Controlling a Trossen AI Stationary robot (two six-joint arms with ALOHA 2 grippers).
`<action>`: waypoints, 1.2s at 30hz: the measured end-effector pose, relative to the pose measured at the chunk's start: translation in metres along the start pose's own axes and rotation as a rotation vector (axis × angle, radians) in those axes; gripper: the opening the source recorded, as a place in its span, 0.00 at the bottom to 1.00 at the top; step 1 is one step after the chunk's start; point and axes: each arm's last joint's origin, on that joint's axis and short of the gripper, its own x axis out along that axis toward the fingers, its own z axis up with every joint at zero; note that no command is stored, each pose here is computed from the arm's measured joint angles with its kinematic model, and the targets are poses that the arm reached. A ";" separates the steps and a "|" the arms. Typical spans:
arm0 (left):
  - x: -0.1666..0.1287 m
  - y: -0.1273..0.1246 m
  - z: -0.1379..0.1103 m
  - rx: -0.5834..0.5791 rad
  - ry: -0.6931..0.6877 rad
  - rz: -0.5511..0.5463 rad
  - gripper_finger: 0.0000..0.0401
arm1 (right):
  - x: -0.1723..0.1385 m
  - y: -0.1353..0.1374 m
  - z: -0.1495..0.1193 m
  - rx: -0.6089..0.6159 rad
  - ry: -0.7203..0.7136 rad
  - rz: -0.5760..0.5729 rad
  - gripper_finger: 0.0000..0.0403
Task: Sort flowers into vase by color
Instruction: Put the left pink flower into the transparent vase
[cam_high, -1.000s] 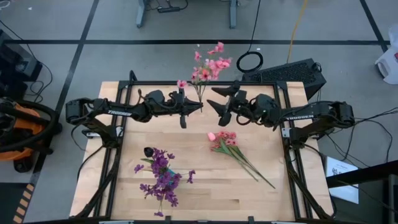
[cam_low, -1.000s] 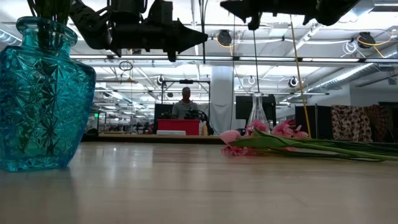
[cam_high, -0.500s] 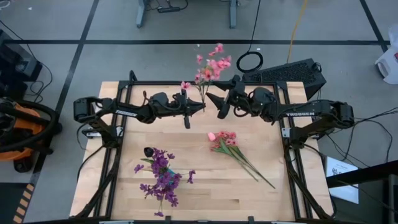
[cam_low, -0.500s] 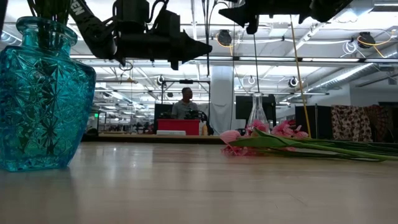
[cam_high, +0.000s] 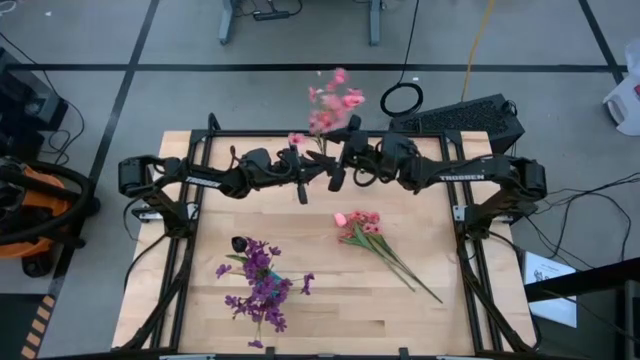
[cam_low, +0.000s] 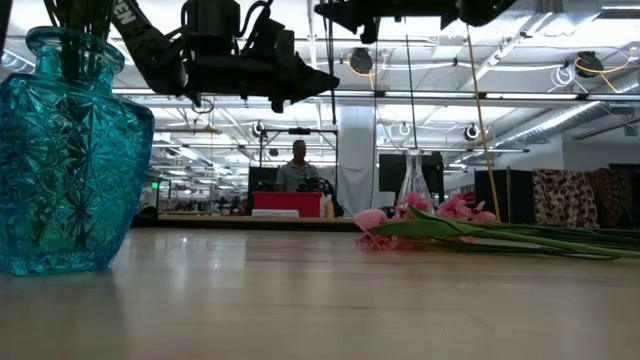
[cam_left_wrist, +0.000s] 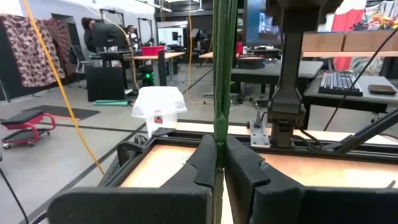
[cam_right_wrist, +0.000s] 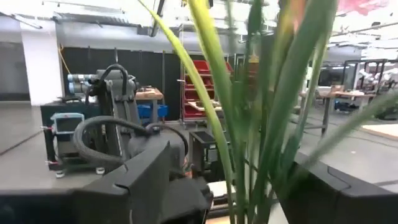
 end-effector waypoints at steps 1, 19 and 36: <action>0.000 0.000 0.000 0.000 0.000 0.000 0.05 | 0.002 0.001 0.003 -0.011 0.004 -0.003 0.62; -0.001 0.008 -0.002 -0.003 0.017 0.024 0.05 | -0.008 0.010 0.015 -0.133 0.119 -0.226 0.37; -0.001 0.008 -0.004 -0.008 0.036 0.047 0.05 | -0.009 0.016 0.017 -0.136 0.104 -0.234 0.34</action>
